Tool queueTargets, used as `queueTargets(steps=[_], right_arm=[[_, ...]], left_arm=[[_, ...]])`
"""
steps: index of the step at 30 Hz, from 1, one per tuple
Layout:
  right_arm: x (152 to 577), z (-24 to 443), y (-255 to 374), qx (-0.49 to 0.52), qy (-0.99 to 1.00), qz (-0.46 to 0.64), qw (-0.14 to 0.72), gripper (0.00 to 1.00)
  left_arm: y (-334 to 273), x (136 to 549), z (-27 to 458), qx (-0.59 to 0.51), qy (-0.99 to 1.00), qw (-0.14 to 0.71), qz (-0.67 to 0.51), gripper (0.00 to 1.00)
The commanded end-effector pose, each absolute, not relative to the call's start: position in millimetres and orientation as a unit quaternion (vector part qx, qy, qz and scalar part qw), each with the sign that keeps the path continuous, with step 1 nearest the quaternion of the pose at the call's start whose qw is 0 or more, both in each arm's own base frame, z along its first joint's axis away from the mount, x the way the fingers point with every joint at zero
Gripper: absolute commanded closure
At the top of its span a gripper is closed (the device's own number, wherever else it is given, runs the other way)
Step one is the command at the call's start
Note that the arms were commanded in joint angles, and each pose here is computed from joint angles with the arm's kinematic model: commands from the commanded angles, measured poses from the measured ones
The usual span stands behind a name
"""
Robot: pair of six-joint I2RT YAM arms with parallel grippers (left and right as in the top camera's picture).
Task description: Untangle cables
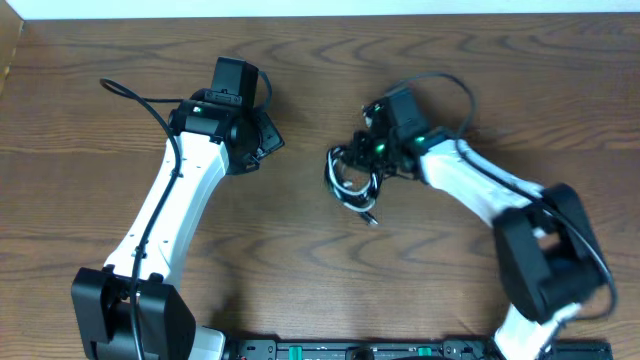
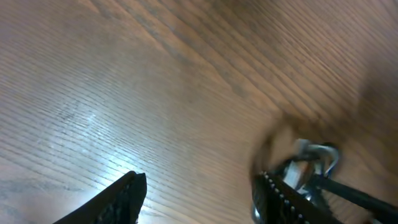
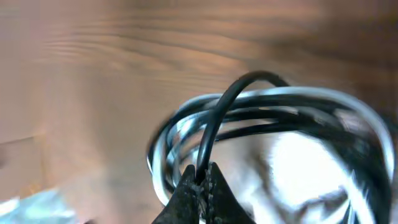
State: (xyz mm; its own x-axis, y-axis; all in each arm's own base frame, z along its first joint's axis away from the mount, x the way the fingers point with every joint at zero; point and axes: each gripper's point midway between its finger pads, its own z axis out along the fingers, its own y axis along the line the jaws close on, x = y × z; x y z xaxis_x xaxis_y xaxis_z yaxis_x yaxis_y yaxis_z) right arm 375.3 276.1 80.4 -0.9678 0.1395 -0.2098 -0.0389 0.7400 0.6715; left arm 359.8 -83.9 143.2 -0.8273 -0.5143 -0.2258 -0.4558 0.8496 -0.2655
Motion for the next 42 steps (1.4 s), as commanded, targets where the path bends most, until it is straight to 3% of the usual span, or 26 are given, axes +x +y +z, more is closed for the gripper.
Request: queueTargets(steps=[1, 8, 11, 19, 22, 25, 29, 36, 40, 42], right_arm=[[366, 197, 292, -0.083, 0.858, 0.465, 0.200, 0.99], [337, 281, 280, -0.123, 0.818, 0.492, 0.271, 0.99], [333, 286, 273, -0.112, 0.825, 0.479, 0.279, 0.98], [338, 274, 261, -0.084, 0.846, 0.446, 0.281, 0.98], [345, 258, 248, -0.052, 0.869, 0.401, 0.286, 0.89], [358, 231, 224, 0.003, 0.902, 0.315, 0.297, 0.68], [372, 192, 211, 0.045, 0.926, 0.239, 0.289, 0.51], [383, 109, 251, 0.009, 0.946, 0.244, 0.215, 0.26], [385, 77, 270, -0.004, 0.945, 0.273, 0.179, 0.23], [384, 65, 282, -0.014, 0.940, 0.299, 0.162, 0.37]], left_arm=[[-105, 351, 139, -0.228, 0.955, 0.109, -0.153, 0.41], [-175, 344, 174, -0.079, 0.929, 0.079, -0.352, 0.41], [-188, 342, 185, -0.058, 0.914, 0.073, -0.395, 0.41], [-178, 347, 178, -0.052, 0.926, 0.095, -0.362, 0.40], [-157, 350, 162, -0.091, 0.946, 0.100, -0.295, 0.41], [-124, 349, 144, -0.158, 0.962, 0.103, -0.199, 0.41], [-86, 346, 133, -0.232, 0.961, 0.115, -0.097, 0.40], [-82, 344, 132, -0.237, 0.961, 0.113, -0.086, 0.40], [-81, 342, 131, -0.237, 0.962, 0.109, -0.084, 0.40], [-81, 341, 131, -0.237, 0.962, 0.108, -0.083, 0.39]])
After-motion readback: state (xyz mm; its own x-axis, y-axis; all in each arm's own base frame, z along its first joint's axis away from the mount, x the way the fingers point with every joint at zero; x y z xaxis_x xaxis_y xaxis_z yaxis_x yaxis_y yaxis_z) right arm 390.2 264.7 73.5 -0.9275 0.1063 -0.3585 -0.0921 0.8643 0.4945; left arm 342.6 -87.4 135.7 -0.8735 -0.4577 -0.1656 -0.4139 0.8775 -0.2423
